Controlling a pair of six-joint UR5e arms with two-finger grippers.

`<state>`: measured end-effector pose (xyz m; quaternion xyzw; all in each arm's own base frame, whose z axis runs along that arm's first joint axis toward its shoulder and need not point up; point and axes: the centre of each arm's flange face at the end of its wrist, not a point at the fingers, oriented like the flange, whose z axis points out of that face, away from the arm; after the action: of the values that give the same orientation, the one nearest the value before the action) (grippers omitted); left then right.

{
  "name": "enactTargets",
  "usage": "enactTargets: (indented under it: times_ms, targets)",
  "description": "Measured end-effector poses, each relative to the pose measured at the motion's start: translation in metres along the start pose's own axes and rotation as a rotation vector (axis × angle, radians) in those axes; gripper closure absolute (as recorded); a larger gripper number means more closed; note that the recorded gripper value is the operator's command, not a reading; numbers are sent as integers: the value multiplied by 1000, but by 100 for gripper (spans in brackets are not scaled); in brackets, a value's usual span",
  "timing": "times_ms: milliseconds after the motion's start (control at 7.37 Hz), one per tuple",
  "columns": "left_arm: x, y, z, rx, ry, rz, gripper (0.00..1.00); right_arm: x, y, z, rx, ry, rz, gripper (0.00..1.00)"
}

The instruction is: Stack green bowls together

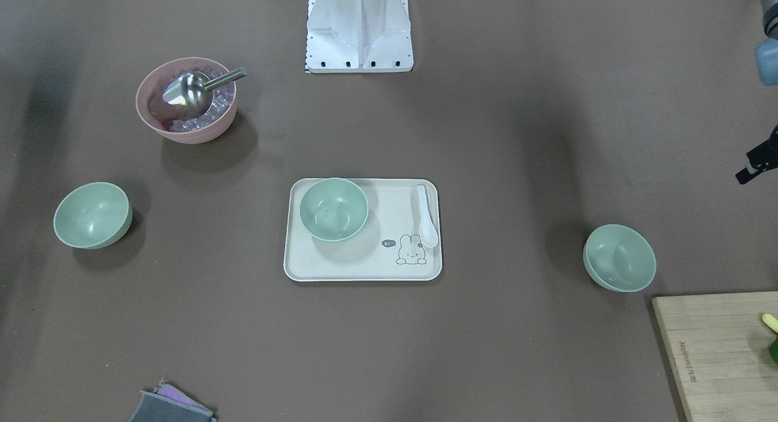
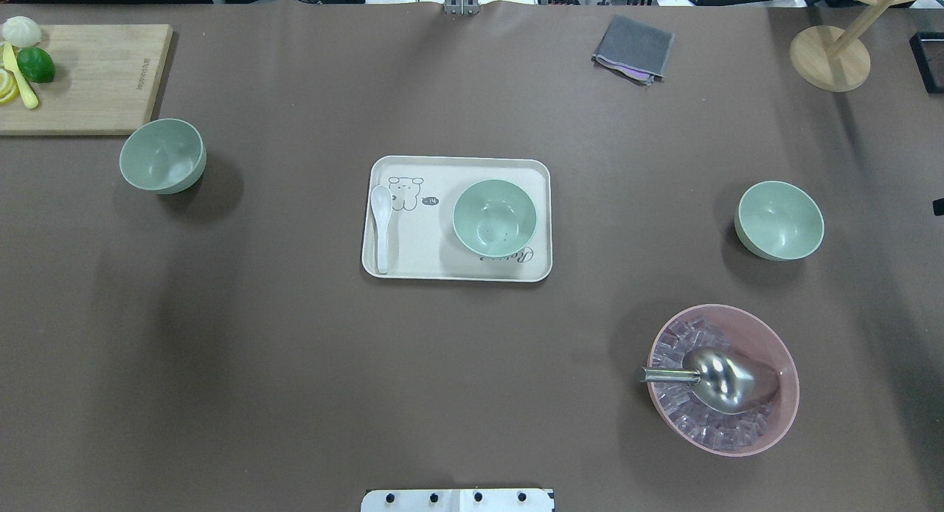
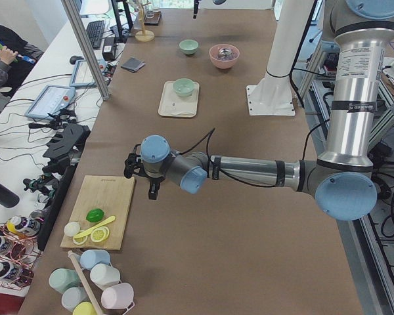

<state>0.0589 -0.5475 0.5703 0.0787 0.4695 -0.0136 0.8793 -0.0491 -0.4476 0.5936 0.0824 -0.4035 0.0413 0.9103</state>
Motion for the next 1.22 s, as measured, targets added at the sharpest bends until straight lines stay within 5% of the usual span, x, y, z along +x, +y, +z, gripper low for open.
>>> enactTargets:
  times_ms: [271,1222]
  targets:
    - [40,-25,45,-32,-30,-60,2,-13,-2,12,-1,28,10,0]
    - [109,-44,134,-77,-114,27,3,-22,4,37,-6,98,29,0]
